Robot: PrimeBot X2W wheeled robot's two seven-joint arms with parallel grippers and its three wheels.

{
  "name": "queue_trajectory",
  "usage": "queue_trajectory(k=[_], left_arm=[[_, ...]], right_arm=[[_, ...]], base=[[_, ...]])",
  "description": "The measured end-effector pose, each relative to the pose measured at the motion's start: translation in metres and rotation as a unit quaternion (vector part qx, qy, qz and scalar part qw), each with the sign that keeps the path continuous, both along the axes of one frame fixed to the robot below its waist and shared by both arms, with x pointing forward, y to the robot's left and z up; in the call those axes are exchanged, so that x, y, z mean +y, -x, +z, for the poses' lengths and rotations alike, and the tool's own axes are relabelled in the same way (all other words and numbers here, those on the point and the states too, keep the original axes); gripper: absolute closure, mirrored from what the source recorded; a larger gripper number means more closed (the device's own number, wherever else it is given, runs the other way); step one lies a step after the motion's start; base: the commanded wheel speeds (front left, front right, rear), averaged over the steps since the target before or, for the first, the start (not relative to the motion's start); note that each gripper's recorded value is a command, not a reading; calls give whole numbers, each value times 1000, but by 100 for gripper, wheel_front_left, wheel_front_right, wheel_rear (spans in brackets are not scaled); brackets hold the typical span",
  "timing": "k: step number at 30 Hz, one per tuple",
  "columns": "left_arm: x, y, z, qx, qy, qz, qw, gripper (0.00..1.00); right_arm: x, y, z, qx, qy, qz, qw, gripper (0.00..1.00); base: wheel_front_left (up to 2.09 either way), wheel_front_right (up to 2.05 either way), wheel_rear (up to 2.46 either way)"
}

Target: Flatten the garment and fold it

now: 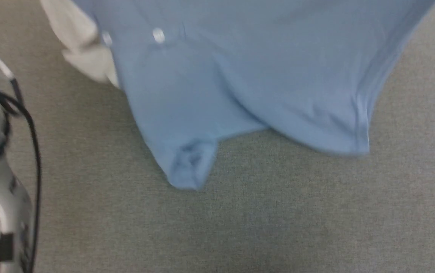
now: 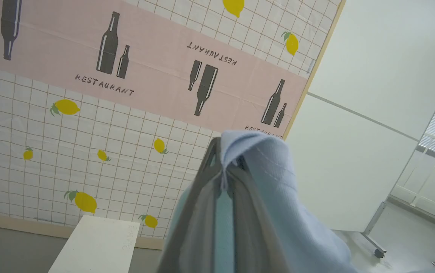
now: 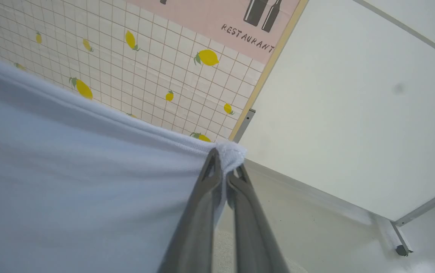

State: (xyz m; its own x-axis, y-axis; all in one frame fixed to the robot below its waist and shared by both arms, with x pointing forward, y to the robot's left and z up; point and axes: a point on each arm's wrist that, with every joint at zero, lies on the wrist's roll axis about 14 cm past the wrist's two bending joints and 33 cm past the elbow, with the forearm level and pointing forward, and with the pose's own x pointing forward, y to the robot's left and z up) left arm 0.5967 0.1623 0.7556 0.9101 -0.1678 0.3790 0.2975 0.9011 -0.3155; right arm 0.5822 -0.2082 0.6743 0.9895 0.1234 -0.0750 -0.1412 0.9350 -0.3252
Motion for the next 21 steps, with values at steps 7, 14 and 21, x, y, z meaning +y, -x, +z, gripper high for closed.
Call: queue_trajectory(k=[7, 14, 21], left_arm=[[23, -45, 48, -102, 32, 53, 993, 100], [41, -59, 80, -207, 58, 88, 973, 100], [51, -85, -5, -100, 5, 98, 990, 100]], right_arm=[[1, -60, 20, -59, 14, -14, 998, 100], [-6, -91, 58, -170, 3, -33, 985, 100], [13, -97, 4, -113, -2, -2, 994, 100]], base=[[0, 0, 0], [0, 0, 0], [0, 0, 0]])
